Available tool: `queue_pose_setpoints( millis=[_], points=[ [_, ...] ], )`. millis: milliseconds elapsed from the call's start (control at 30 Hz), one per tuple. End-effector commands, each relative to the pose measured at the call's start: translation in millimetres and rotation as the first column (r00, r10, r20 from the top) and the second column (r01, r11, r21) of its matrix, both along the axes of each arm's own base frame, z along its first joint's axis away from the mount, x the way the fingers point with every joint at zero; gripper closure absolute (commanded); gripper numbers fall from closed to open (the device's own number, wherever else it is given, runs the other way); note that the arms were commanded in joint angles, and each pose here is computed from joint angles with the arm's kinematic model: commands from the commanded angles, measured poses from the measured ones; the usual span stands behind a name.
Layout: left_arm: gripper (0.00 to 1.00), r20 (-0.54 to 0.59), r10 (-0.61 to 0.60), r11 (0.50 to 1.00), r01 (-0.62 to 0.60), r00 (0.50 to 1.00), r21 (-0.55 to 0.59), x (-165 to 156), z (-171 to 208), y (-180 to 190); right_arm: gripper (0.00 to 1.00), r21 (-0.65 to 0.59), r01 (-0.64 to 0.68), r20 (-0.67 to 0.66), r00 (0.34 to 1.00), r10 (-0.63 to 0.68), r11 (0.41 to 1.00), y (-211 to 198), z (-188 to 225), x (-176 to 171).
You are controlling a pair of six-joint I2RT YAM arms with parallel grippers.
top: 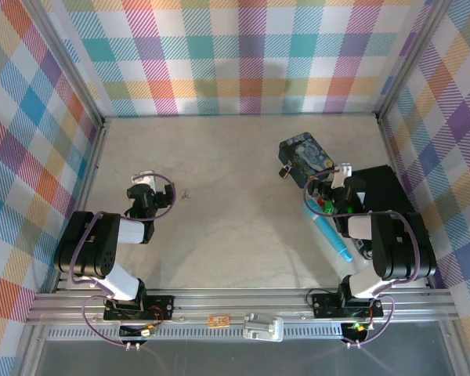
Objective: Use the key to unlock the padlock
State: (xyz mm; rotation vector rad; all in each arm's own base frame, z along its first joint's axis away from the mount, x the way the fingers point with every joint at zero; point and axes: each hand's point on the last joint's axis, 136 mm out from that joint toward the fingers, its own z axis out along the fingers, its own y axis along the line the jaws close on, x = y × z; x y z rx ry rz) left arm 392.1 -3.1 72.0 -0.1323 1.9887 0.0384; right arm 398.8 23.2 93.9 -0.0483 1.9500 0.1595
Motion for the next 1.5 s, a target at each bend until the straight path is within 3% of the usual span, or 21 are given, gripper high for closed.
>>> queue_pose_setpoints(
  millis=[0, 900, 1067, 1167, 1267, 1467],
  points=[
    [0.0, 0.037, -0.001, 1.0, 0.001, 0.999, 0.002, 7, 11, -1, 0.01, -0.001, 0.004, -0.007, 1.0, -0.004, 1.0, -1, -2, 0],
    [0.0, 0.039, 0.0, 1.0, 0.0, 0.999, 0.001, 7, 11, 0, 0.01, 0.0, 0.003, -0.004, 1.0, -0.003, 1.0, -1, -1, -1],
    [0.0, 0.01, 0.015, 1.0, -0.015, 1.0, 0.023, 9, 31, -1, 0.01, -0.023, 0.007, -0.046, 0.999, -0.008, 1.0, 2, 21, 0],
    [0.0, 0.004, 0.052, 0.997, -0.052, 0.999, 0.052, 8, 57, 1, 0.01, -0.02, 0.083, -0.079, 0.993, -0.085, 0.996, -7, 37, -1],
    [0.0, 0.044, 0.053, 0.997, -0.051, 0.998, -0.06, 9, 92, -9, 0.01, 0.074, 0.177, -0.157, 0.974, -0.164, 0.981, -13, 53, -2],
    [0.0, -0.053, -0.068, 0.932, 0.044, 0.996, -0.359, 8, 115, -66, 0.01, 0.255, 0.29, -0.418, 0.893, -0.166, 0.922, 2, 68, 1]
  ],
)
